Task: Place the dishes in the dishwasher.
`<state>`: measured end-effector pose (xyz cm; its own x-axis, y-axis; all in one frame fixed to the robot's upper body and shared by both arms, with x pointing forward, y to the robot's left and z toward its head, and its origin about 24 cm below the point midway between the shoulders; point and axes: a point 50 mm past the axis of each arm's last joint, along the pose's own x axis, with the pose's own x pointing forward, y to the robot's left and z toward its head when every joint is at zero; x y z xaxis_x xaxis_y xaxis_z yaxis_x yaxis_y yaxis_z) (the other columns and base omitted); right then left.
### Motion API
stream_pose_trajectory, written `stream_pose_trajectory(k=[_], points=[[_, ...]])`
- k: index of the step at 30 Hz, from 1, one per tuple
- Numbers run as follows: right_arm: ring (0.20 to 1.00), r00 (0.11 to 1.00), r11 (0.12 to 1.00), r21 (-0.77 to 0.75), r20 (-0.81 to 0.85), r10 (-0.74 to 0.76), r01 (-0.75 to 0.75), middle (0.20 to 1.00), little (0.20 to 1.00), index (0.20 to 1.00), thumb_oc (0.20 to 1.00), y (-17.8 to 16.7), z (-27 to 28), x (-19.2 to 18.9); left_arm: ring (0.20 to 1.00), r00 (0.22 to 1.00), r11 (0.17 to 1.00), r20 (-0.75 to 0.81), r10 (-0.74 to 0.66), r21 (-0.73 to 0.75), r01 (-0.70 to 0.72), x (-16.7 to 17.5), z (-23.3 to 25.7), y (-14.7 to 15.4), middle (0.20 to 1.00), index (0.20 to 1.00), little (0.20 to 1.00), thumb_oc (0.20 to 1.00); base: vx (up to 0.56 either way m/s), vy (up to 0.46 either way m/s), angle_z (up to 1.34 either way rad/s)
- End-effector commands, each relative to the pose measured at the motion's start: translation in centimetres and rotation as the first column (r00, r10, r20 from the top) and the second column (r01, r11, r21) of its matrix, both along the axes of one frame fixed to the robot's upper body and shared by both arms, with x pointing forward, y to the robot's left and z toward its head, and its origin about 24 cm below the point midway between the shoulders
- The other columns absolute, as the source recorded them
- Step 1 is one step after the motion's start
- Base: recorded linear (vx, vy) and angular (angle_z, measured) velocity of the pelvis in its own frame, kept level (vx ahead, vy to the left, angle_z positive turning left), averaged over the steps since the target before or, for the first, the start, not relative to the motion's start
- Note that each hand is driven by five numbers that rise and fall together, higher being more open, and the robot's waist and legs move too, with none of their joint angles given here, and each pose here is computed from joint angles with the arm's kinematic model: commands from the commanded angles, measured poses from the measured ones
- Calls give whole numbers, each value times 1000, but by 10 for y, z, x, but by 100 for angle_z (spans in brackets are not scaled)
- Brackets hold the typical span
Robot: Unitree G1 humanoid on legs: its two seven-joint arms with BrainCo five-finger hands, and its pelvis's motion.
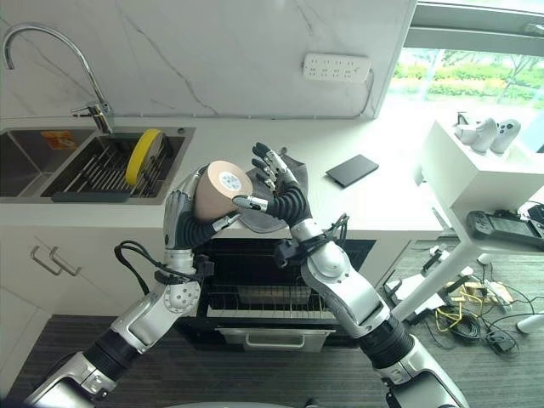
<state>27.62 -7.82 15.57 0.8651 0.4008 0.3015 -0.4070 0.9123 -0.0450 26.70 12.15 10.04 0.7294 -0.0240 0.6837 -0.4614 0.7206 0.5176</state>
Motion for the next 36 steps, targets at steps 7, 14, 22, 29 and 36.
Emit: stream_pose_trajectory(k=[7,14,22,29,36], points=[[1000,988,997,69,156,15,-26,1000,1000,1000,1000,21,39,0,200,978,999,208,9,39,-18,7,19,-12,200,200,200,200,4,0,0],[1000,994,996,85,111,19,-29,1000,1000,1000,1000,21,34,3,200,972,1000,235,-2,21,-4,6,25,-16,200,200,200,200,10,-1,0],[1000,997,997,72,72,23,-28,1000,1000,1000,1000,22,23,4,200,964,1000,264,-23,5,22,2,28,-18,200,200,200,200,11,-1,0],[1000,998,997,61,59,33,-36,1000,1000,1000,1000,24,19,4,200,963,1000,269,-29,2,30,2,33,-20,200,200,200,200,18,0,0],[1000,996,996,36,35,85,-87,1000,1000,1000,1000,27,12,1,200,965,999,262,-29,32,22,2,33,-19,200,200,200,200,6,-1,0]])
